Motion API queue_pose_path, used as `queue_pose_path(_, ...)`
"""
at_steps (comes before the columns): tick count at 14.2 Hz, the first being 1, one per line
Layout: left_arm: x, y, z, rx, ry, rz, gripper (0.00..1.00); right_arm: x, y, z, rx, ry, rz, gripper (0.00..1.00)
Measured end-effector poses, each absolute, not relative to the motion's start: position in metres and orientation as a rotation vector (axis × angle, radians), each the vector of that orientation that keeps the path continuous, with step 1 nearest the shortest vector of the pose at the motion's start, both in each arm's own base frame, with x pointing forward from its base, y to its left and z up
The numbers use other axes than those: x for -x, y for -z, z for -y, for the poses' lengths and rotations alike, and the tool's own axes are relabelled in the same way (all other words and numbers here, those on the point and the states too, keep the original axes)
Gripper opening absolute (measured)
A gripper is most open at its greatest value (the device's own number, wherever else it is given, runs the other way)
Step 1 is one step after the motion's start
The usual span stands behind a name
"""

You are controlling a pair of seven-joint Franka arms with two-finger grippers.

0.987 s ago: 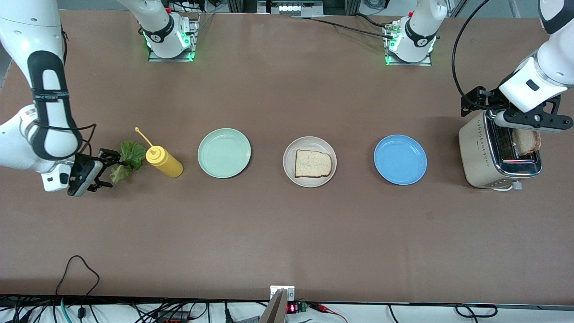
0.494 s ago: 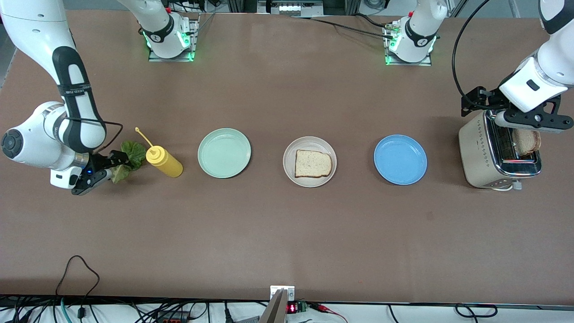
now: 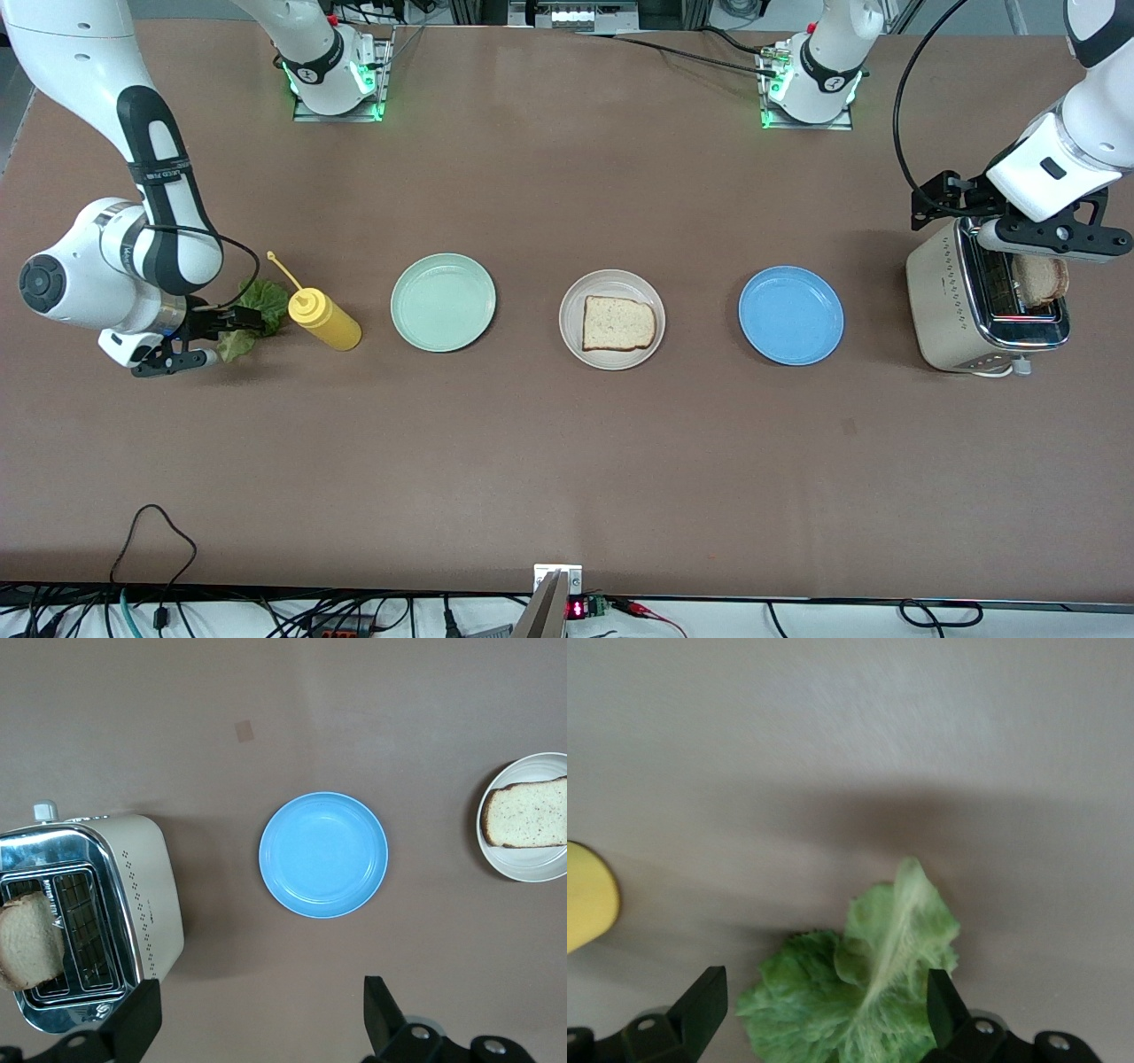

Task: Make sandwich in beige plate with both arms
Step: 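Lower the right gripper onto the lettuce leaf and grasp it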

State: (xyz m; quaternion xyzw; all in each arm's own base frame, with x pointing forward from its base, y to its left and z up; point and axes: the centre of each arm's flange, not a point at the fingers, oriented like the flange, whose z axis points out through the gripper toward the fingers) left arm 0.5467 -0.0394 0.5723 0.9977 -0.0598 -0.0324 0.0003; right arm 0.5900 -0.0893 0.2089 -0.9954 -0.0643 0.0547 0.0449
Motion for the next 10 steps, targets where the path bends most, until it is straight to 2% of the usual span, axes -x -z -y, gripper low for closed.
queue_pose_path(4, -0.547, -0.572, 0.039, -3.134, 0.102, 0.187, 1.00, -0.561, -0.177, 0.092, 3.083, -0.137, 0.106, 1.00)
queue_pose_path(6, -0.547, -0.572, 0.039, -3.134, 0.102, 0.186, 1.00, -0.557, -0.172, 0.089, 3.084, -0.136, 0.107, 1.00)
queue_pose_path(7, -0.547, -0.572, 0.039, -3.134, 0.102, 0.186, 1.00, -0.558, -0.173, 0.088, 3.083, -0.135, 0.110, 0.93)
queue_pose_path(8, -0.547, -0.572, 0.039, -3.134, 0.102, 0.186, 1.00, -0.558, -0.174, 0.087, 3.082, -0.132, 0.112, 0.80)
queue_pose_path(10, -0.547, -0.572, 0.039, -3.134, 0.102, 0.185, 1.00, -0.559, -0.178, 0.085, 3.081, -0.120, 0.117, 0.59)
